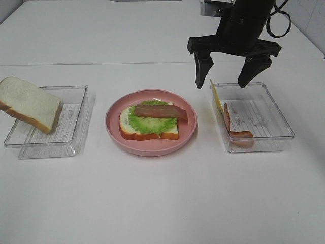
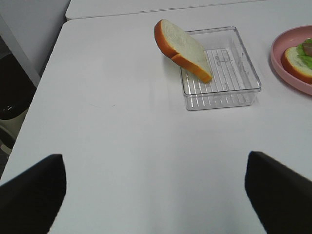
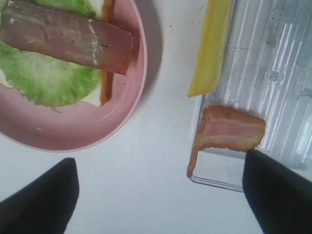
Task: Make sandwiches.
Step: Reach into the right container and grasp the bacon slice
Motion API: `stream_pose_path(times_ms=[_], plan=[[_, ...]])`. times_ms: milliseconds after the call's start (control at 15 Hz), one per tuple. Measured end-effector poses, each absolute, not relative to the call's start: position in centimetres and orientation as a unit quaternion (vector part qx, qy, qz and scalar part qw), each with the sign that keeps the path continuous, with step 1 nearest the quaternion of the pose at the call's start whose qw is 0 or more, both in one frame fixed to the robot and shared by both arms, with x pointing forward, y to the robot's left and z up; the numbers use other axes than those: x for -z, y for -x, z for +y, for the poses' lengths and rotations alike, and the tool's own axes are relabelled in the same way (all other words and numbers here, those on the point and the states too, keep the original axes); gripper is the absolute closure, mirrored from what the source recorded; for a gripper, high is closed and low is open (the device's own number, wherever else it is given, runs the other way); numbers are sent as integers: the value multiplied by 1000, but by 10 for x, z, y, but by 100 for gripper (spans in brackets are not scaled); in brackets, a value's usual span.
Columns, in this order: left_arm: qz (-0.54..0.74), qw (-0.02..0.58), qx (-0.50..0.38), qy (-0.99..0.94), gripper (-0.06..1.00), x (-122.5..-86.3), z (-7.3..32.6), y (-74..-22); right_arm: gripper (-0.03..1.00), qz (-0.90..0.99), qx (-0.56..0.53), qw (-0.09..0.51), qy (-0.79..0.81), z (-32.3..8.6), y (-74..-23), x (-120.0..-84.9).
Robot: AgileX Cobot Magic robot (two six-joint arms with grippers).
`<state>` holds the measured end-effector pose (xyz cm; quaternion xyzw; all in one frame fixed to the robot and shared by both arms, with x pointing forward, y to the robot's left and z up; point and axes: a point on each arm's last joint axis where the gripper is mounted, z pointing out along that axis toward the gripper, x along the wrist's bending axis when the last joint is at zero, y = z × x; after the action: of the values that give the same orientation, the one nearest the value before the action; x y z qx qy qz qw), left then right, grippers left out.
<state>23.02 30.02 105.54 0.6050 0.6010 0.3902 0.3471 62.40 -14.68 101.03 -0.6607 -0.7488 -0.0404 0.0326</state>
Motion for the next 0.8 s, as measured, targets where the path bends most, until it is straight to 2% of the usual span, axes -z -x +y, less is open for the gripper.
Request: stream_pose_path(times_ms=[333,800], plan=[[601,347,-390,-605,3,-1055,300,-230,10,-746,-21,62,663,-155,-604,-977],[601,347,-390,-605,3,-1055,300,-230,12,-740,-17,48,671,-161,-619,-944]])
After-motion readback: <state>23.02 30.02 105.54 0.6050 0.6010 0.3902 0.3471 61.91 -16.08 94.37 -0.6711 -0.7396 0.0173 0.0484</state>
